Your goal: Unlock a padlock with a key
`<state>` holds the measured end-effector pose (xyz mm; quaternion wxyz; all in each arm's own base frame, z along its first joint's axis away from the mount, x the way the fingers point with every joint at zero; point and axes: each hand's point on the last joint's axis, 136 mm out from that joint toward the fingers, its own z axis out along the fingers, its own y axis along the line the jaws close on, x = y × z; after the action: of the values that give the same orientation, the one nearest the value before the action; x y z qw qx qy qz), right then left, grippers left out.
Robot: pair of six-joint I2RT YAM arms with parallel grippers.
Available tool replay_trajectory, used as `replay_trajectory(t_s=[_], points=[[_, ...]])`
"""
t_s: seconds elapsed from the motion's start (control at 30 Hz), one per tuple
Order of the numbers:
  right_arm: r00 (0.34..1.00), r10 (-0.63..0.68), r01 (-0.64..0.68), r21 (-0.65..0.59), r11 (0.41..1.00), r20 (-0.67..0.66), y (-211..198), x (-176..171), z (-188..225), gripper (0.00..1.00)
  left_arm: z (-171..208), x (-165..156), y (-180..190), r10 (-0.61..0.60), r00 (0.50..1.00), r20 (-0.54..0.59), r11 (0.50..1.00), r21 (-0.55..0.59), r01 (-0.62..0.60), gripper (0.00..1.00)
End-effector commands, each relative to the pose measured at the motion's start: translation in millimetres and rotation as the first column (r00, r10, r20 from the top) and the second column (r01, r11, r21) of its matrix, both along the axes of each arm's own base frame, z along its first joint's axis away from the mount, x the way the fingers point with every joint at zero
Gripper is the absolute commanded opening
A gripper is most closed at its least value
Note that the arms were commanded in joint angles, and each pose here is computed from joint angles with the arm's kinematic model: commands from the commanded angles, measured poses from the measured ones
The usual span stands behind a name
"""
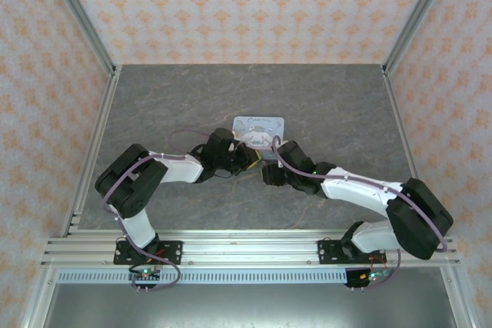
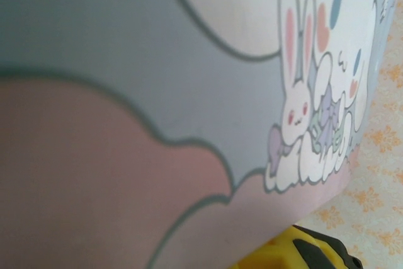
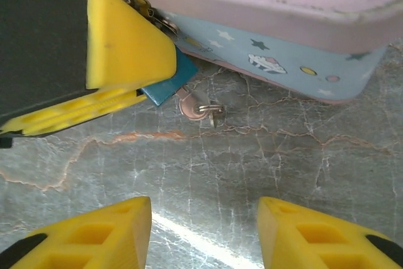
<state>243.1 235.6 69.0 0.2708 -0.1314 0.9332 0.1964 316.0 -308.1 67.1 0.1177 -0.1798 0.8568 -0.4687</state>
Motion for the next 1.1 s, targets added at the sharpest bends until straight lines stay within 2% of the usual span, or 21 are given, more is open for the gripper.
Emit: replay_trajectory(t_s=[0.0, 0.23, 0.7, 1.07], points=[[0.997, 0.036, -0.031, -0.065, 0.997, 0.074, 2, 12, 6, 0.48, 25, -1, -8, -0.056, 0.998, 0.027, 0.998, -0.038, 0.057, 0.00], [0.995, 0.052, -0.044, -0.093, 0.995, 0.088, 9, 22, 3, 0.48, 29, -2, -10, -0.071, 0.997, 0.023, 0.996, -0.046, 0.072, 0.00], [0.994, 0.031, -0.017, -0.135, 0.991, 0.103, 18, 42, -2, 0.41, 32, -4, -11, -0.084, 0.996, 0.021, 0.995, -0.050, 0.085, 0.00], [0.992, 0.005, 0.009, -0.111, 0.994, 0.123, 25, 53, 7, 0.26, 26, -8, -10, -0.092, 0.996, 0.010, 0.995, -0.044, 0.092, 0.00]])
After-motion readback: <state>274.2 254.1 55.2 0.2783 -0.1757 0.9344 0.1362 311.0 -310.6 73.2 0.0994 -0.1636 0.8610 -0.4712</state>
